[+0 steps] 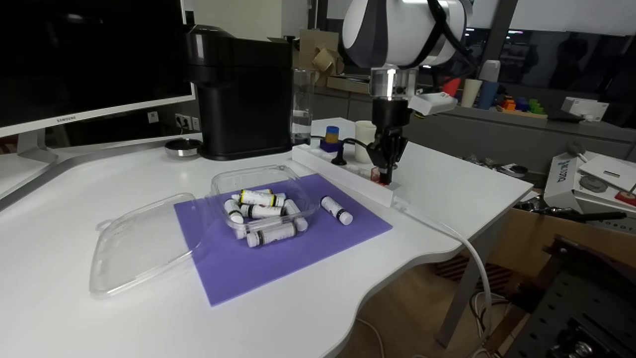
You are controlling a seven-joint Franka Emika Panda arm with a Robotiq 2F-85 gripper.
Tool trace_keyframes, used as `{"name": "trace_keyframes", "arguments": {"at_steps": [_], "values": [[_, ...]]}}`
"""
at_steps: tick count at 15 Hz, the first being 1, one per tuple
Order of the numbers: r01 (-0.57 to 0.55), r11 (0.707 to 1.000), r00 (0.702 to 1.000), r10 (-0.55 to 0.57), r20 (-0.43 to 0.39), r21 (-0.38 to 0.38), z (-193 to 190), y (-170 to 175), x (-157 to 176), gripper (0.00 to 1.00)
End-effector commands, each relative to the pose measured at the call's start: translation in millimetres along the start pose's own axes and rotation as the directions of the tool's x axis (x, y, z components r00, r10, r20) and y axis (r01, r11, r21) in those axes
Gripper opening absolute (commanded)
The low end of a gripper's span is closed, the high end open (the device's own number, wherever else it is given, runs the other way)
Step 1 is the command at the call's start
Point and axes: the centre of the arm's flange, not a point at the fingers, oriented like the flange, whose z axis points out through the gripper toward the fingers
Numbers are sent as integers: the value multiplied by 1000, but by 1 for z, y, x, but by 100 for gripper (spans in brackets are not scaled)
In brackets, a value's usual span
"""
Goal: Turn on the extension cable
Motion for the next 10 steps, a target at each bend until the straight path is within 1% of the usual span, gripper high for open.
{"name": "trace_keyframes", "arguments": {"at_steps": [1,3,10], "values": [[7,999,1000,-8,9,54,18,13,7,0],[28,999,1000,-27,-11,46,7,9,3,0],[115,993,988,-118,-99,-37,-38,-24,-21,0]]}}
